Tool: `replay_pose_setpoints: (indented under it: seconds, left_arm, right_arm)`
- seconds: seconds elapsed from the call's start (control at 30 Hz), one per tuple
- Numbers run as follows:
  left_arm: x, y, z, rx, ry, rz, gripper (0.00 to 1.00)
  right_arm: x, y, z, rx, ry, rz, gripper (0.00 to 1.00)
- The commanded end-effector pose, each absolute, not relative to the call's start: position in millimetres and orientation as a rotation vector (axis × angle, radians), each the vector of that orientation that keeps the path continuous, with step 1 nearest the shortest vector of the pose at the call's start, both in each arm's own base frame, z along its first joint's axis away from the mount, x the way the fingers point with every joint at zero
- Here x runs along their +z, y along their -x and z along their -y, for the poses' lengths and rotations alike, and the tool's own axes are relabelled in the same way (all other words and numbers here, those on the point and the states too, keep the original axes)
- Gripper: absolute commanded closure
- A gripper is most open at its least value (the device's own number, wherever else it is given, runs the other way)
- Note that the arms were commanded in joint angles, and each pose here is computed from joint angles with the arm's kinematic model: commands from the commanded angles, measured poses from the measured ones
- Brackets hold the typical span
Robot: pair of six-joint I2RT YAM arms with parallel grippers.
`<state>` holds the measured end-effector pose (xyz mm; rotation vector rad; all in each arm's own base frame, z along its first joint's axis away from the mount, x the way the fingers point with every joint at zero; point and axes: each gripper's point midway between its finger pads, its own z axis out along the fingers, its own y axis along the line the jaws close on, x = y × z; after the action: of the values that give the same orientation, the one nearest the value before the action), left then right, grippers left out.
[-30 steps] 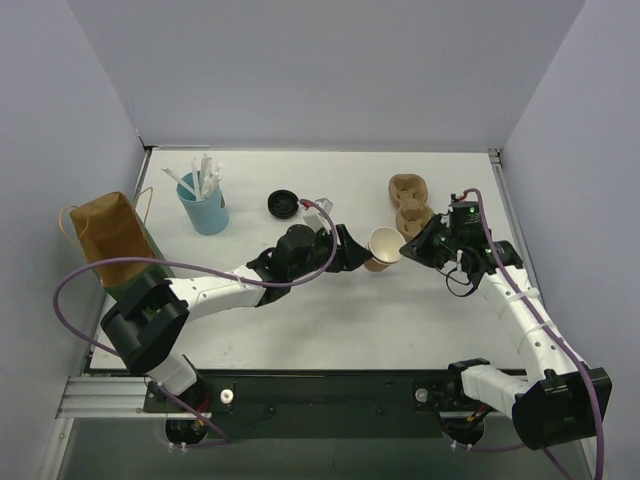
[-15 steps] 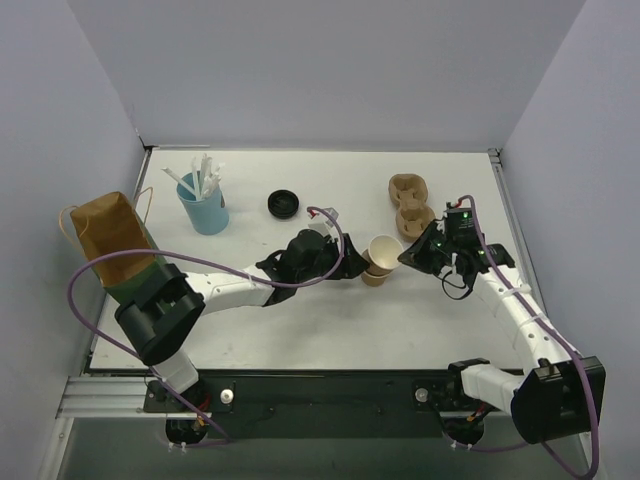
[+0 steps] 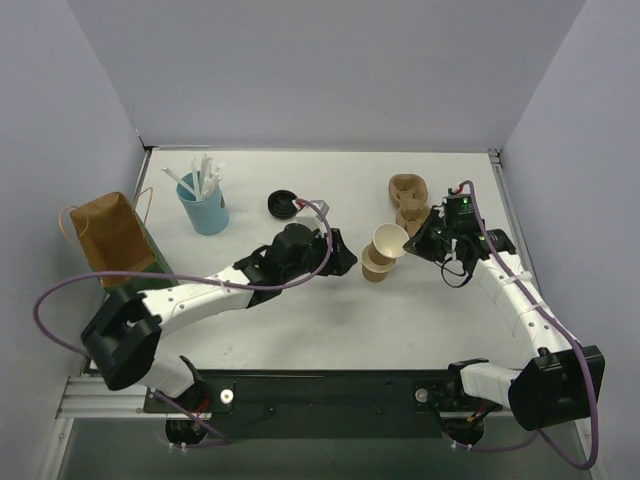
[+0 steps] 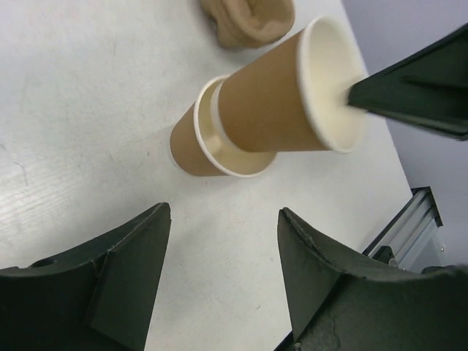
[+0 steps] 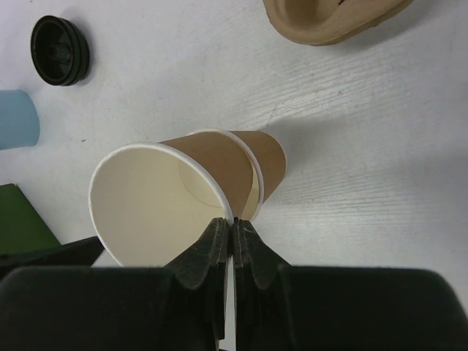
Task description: Pack the takeout coffee
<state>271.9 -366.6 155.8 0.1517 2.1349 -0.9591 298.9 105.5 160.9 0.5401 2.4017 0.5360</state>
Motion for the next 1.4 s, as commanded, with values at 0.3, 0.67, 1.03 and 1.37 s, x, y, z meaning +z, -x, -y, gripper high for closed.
replay_pose_setpoints:
  seconds: [0.3,0.67,1.03,1.37]
  left_arm:
    - [269,-252,259,-0.634,-0.264,-1.912,0.26]
    - [265,-252,201,-0.377,-0.306,-1.874,0.20]
    - [276,-243,201,-0.413,-0.349,-1.848,0.19]
    - [280,-232,191,-0.420,-0.364,-1.815,0.19]
  right_arm:
    - [119,-283,-93,0.276,-0.505,-2.565,1.00]
    - [133,-260,-31,-0.122,-0.576,-2.537,1.00]
    - [138,-268,43,-0.281,-0.760,-2.416,1.00]
    - [141,-353,88,-0.092,-0.946,-2.327,1.00]
